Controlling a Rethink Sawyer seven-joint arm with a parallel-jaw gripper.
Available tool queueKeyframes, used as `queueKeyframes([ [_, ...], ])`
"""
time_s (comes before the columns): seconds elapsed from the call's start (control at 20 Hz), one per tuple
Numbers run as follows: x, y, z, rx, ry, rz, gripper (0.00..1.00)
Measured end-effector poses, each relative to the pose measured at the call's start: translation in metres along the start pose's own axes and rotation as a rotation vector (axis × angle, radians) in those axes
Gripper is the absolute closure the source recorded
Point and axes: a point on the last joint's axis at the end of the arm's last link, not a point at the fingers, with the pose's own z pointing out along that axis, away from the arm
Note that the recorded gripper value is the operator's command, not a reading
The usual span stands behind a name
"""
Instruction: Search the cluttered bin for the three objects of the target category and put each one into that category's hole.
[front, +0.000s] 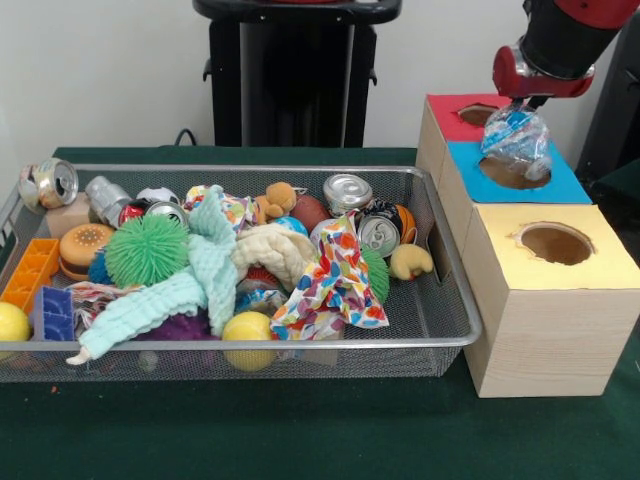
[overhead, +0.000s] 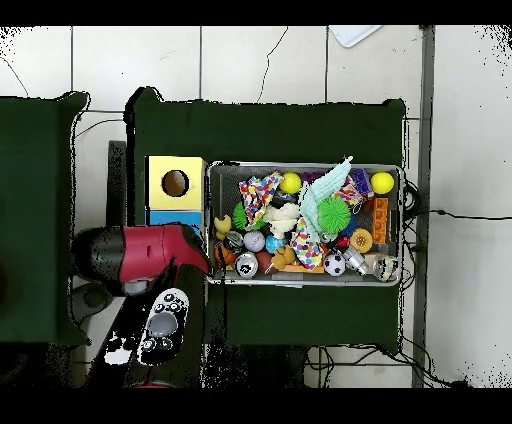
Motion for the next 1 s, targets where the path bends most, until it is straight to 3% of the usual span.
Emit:
queueKeyframes([
  [0.55,-0.035,-0.036,-0.026,0.016,-0.079,0.023,1.0],
  [1.0,-0.056,-0.042,-0.047,0.023,-0.138,0.024,1.0],
])
